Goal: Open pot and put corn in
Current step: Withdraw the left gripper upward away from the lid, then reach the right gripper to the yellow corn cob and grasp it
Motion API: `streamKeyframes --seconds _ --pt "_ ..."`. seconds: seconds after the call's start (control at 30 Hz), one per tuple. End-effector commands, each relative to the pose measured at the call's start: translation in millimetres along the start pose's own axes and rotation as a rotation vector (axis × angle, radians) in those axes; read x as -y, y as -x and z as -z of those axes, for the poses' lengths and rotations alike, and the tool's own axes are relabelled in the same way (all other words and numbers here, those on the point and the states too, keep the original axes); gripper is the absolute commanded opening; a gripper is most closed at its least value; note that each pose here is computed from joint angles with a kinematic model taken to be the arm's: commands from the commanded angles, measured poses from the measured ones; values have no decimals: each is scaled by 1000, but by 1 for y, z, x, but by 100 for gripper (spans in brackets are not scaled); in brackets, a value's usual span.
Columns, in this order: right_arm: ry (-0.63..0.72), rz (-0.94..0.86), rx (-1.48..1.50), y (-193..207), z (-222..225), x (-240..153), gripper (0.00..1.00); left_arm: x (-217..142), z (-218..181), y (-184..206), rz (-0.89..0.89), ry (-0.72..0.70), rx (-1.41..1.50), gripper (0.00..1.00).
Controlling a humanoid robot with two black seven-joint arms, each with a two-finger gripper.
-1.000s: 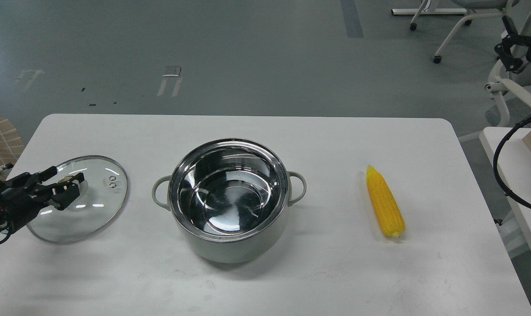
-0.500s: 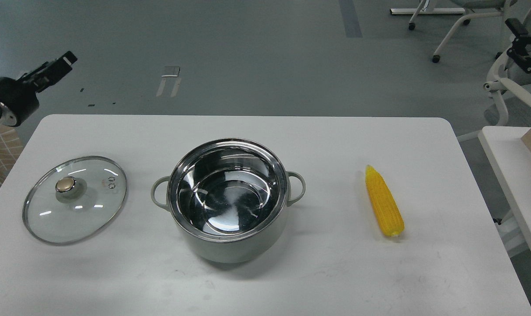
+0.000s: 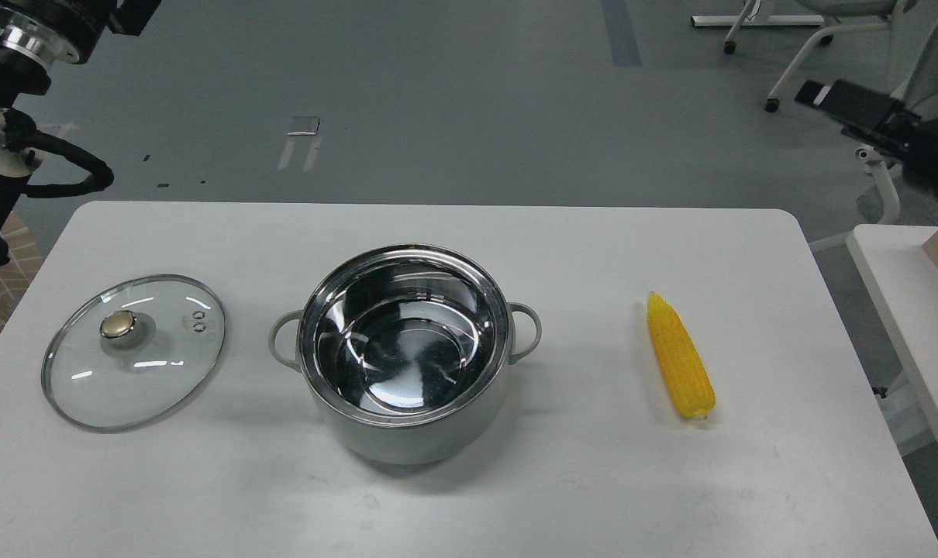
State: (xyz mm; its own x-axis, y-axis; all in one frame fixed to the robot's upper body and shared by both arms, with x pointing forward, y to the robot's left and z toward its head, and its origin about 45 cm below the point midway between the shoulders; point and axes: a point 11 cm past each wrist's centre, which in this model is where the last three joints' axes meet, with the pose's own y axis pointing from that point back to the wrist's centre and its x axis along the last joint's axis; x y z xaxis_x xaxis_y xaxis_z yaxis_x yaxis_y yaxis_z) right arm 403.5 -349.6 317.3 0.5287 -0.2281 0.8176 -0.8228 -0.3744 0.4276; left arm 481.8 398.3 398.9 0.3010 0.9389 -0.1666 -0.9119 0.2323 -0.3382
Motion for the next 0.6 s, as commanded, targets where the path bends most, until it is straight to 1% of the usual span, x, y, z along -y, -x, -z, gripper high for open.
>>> streamKeyframes --seconds 0.0,0.03,0.1,0.17,0.2,0.33,0.5,0.57 --pt "36 111 -77 40 -3 10 100 -7 3 1 46 17 -96 98" --pt "37 133 -85 48 -3 13 100 -9 5 -1 34 19 -114 98" --pt "35 223 -141 83 2 25 100 -18 16 -7 0 11 -180 98" --pt "31 264 -166 100 4 29 100 -19 18 -8 -3 8 -185 98" --pt "29 304 -180 116 5 32 100 -19 20 -6 1 5 -189 98" --pt "25 358 -190 145 7 37 100 -18 21 -3 6 5 -193 98" --pt "63 395 -199 176 8 48 95 -17 19 -3 8 14 -196 98" --pt "65 411 -181 186 7 49 88 -17 19 -2 8 18 -197 98"
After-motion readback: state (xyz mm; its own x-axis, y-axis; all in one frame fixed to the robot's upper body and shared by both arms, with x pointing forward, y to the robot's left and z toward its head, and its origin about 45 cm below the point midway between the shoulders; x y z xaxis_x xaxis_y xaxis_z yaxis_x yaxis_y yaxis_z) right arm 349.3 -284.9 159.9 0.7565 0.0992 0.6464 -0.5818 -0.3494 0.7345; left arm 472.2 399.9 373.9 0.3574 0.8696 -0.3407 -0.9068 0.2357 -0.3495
